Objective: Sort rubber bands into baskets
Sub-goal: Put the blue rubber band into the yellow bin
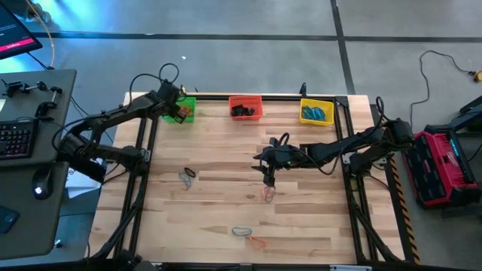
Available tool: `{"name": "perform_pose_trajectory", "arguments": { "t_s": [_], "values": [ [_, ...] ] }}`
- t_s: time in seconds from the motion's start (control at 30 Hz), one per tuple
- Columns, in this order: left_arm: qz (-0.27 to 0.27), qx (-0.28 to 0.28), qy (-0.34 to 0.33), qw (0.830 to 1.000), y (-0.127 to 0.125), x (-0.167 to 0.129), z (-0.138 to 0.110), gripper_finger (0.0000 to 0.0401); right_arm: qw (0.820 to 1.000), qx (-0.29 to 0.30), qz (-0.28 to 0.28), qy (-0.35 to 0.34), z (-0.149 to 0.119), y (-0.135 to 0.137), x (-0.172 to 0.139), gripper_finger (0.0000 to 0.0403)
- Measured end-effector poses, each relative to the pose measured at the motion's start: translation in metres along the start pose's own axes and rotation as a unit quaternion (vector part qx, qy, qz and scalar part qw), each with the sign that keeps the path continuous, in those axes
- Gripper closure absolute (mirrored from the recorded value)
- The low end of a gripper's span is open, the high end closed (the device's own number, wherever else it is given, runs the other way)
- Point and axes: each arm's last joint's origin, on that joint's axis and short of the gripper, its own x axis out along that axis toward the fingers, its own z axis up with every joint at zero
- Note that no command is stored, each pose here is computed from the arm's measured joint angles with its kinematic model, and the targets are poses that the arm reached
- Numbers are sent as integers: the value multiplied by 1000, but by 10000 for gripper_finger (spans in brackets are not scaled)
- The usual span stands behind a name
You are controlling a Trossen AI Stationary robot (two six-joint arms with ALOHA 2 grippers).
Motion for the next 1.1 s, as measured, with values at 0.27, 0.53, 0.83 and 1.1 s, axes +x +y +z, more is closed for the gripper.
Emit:
{"name": "perform_pose_trajectory", "arguments": {
  "t_s": [0.27,0.53,0.83,1.1],
  "values": [
    [-118,-5,-51,992,-6,-33,-3,259,1000,2,0,0,0,0,0,234],
    [-313,118,-138,932,-51,-87,-12,259,1000,-1,0,0,0,0,0,234],
    [-426,273,-166,846,-107,-133,-43,259,1000,-12,9,23,-6,8,-2,234],
    [-477,421,-149,756,-143,-165,-89,259,999,-19,19,27,-8,17,-4,234]
  ]
}}
